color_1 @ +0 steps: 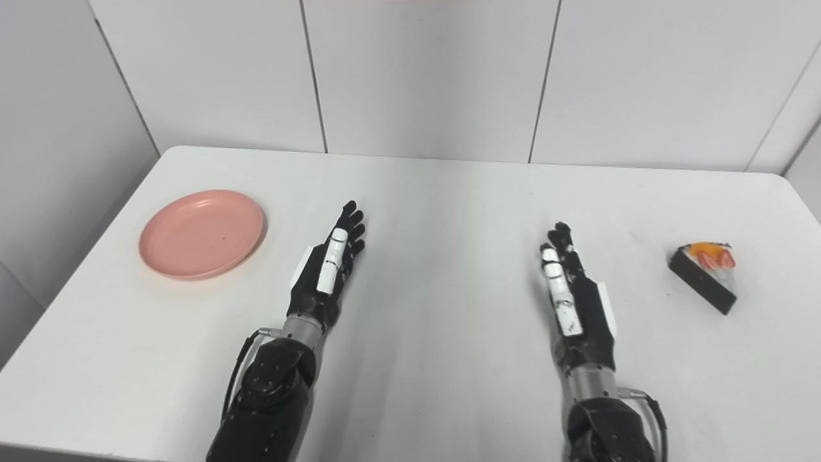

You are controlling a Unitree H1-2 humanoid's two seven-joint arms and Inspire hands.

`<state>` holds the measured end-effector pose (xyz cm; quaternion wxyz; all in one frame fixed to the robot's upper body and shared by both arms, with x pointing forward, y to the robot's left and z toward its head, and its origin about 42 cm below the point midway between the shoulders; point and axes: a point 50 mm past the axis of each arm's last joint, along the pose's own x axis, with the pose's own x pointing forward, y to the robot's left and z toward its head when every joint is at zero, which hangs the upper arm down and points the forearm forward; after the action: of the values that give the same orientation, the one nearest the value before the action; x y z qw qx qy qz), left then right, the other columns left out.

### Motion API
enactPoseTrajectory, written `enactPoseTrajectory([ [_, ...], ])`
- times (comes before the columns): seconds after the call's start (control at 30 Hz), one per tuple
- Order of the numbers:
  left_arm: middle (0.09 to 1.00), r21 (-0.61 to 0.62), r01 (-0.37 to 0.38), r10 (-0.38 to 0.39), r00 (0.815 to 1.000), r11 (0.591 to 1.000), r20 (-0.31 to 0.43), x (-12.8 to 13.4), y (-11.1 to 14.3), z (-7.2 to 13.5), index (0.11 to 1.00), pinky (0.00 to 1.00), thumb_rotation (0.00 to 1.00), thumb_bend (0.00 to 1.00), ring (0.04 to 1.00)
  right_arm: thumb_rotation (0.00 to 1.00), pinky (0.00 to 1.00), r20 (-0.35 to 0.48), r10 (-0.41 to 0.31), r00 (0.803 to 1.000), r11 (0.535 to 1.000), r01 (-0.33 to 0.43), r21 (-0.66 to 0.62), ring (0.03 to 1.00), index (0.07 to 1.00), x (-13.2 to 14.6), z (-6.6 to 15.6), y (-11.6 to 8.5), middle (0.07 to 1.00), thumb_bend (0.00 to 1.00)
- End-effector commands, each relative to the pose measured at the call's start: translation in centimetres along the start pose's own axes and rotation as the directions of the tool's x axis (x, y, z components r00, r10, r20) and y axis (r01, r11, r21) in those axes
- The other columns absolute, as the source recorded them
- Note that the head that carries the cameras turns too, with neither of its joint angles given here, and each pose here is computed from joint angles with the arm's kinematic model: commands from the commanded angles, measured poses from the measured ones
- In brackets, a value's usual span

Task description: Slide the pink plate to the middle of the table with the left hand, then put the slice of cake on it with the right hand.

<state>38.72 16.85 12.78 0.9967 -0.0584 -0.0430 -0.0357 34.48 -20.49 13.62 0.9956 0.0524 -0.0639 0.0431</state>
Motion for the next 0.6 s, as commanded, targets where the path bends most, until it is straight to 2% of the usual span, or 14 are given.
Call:
enactPoseTrajectory([
  [0.0, 1.000, 0.004, -0.002, 0.002, 0.993, 1.000, 0.121, 2.3, 0.2, 3.0, 1.000, 1.00, 1.00, 0.63, 1.000, 0.84, 1.00, 0.064, 0.037, 0.997, 0.999, -0.036, -0.015, 0.968, 0.995, 0.8, 1.4, -0.1, 0.980, 0.58],
  [0.13, 1.000, 0.000, -0.056, 0.056, 0.985, 0.998, 0.165, 3.4, 1.8, 4.2, 1.000, 1.00, 1.00, 0.64, 1.000, 0.92, 1.00, 0.057, 0.066, 0.996, 0.997, -0.063, -0.041, 0.993, 1.000, 0.7, 1.1, -0.8, 0.999, 0.61],
  [0.3, 1.000, -0.047, -0.125, 0.132, 0.969, 0.991, 0.211, 4.7, 4.1, 5.9, 1.000, 1.00, 1.00, 0.63, 1.000, 0.93, 1.00, 0.049, 0.070, 0.996, 0.997, -0.068, -0.037, 0.992, 1.000, 0.8, 0.8, -1.1, 1.000, 0.62],
  [0.5, 0.980, -0.076, -0.239, 0.250, 0.928, 0.968, 0.275, 5.8, 8.0, 8.0, 1.000, 1.00, 1.00, 0.64, 0.984, 0.94, 1.00, 0.048, 0.075, 0.996, 0.997, -0.074, -0.036, 0.995, 1.000, 0.8, 0.6, -1.2, 1.000, 0.62],
  [0.57, 0.945, -0.087, -0.289, 0.302, 0.910, 0.953, 0.283, 6.2, 9.6, 8.6, 0.964, 0.98, 1.00, 0.66, 0.944, 0.94, 1.00, 0.048, 0.074, 0.996, 0.997, -0.072, -0.031, 0.999, 1.000, 0.8, 0.5, -1.2, 1.000, 0.62],
])
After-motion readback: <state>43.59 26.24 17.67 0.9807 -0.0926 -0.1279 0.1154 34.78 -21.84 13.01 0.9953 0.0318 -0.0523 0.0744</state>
